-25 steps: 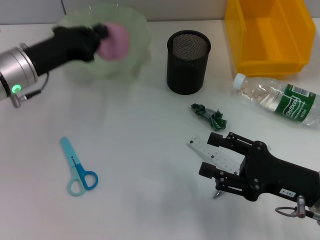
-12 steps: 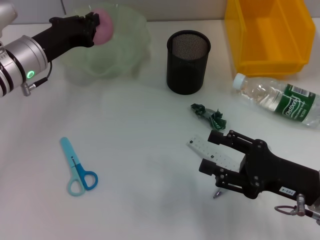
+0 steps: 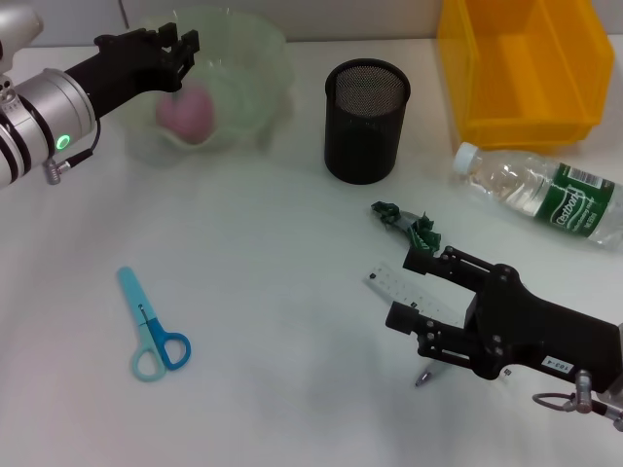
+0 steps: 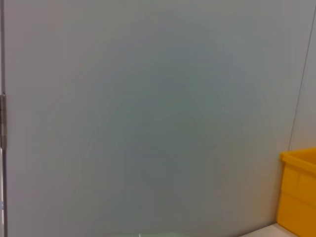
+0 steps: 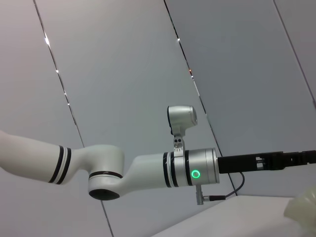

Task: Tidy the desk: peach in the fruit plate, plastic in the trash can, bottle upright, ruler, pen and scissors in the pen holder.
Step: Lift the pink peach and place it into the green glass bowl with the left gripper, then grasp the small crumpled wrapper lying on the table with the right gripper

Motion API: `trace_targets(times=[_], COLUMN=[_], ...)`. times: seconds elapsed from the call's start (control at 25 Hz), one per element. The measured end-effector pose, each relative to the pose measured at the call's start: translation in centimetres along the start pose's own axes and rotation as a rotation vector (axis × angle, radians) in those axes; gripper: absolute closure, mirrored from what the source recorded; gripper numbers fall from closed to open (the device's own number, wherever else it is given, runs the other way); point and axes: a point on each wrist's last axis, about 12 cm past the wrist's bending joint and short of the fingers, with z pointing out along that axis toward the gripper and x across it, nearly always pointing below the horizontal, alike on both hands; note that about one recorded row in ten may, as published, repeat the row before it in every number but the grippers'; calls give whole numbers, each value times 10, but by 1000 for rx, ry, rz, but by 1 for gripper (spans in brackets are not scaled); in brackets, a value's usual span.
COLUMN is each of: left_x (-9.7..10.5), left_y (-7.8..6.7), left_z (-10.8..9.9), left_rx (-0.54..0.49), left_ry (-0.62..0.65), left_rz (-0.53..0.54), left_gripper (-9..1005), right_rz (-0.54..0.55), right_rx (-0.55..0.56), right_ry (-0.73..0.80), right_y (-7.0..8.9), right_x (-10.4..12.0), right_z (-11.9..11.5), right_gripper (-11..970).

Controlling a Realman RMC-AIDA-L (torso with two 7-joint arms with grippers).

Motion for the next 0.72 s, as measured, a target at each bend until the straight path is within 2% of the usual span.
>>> trace_targets(times=[0.28,0.44,0.56,0.72], left_x=[3,3,2,6], left_y=[-3,-11,-20,-27], left_z=[-4,-13,-31,-68], left_rx=[29,125,255,394], left_ry=[-5,-52,-117,-195], left_rz=[-9,-22,-13,1], left_gripper=[670,604,564,552], right_rz=[-4,-7,-1,2], right_rx=[2,8,12,28], right_ry=[6,-2,-5,-16], right_y=[-2,-3,-4,-4], right_x=[-1,-2,-3,-3], right_z=[2,3,2,0], right_gripper=[199,200,200,199])
